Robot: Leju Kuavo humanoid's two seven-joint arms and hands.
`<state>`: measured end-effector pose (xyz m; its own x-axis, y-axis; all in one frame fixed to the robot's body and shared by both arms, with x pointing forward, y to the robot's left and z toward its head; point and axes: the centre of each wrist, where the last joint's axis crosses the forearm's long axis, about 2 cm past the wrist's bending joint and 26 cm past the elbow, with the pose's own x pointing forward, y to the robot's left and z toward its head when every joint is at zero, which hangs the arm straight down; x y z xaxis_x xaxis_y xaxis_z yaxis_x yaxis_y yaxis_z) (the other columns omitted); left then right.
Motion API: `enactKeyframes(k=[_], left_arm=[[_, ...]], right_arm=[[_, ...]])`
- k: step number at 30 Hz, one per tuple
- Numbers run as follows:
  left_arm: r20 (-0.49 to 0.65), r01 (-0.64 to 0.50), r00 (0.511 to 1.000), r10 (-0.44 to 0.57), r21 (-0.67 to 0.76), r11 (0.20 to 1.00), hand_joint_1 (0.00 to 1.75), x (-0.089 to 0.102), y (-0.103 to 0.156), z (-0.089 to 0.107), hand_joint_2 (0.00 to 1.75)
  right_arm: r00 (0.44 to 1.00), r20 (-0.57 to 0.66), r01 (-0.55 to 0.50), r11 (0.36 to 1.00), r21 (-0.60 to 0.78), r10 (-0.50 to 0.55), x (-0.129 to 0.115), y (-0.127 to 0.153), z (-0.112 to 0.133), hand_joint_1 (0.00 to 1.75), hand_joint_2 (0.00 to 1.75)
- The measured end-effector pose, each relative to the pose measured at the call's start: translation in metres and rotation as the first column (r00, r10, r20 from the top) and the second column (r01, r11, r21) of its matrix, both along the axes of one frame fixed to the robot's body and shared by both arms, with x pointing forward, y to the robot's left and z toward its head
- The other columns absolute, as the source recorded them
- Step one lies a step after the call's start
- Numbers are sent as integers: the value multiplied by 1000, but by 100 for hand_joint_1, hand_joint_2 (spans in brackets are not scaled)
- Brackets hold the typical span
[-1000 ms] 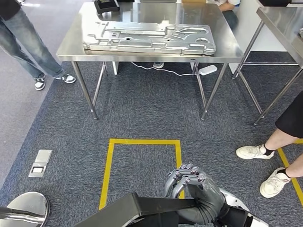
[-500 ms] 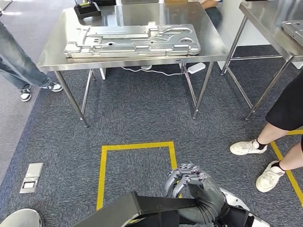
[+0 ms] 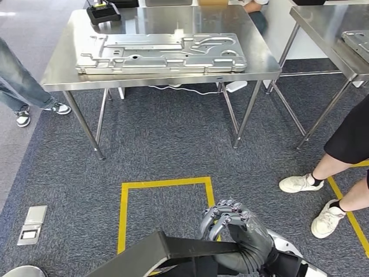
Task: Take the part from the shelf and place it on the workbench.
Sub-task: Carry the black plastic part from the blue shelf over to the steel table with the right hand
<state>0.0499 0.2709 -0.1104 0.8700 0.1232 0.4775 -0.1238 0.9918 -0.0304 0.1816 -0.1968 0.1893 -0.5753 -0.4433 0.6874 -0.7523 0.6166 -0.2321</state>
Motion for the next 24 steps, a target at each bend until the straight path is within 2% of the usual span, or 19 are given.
enactKeyframes(k=[8,24], left_arm=[[9,4,1000,-4,6,1000,0,5,3,1,175],[2,11,1000,-11,18,1000,0,2,9,0,175]], right_arm=[[1000,1,-3,1000,2,3,0,0,0,175,175],[999,-42,18,1000,-6,-18,-1,-2,-5,175,175]])
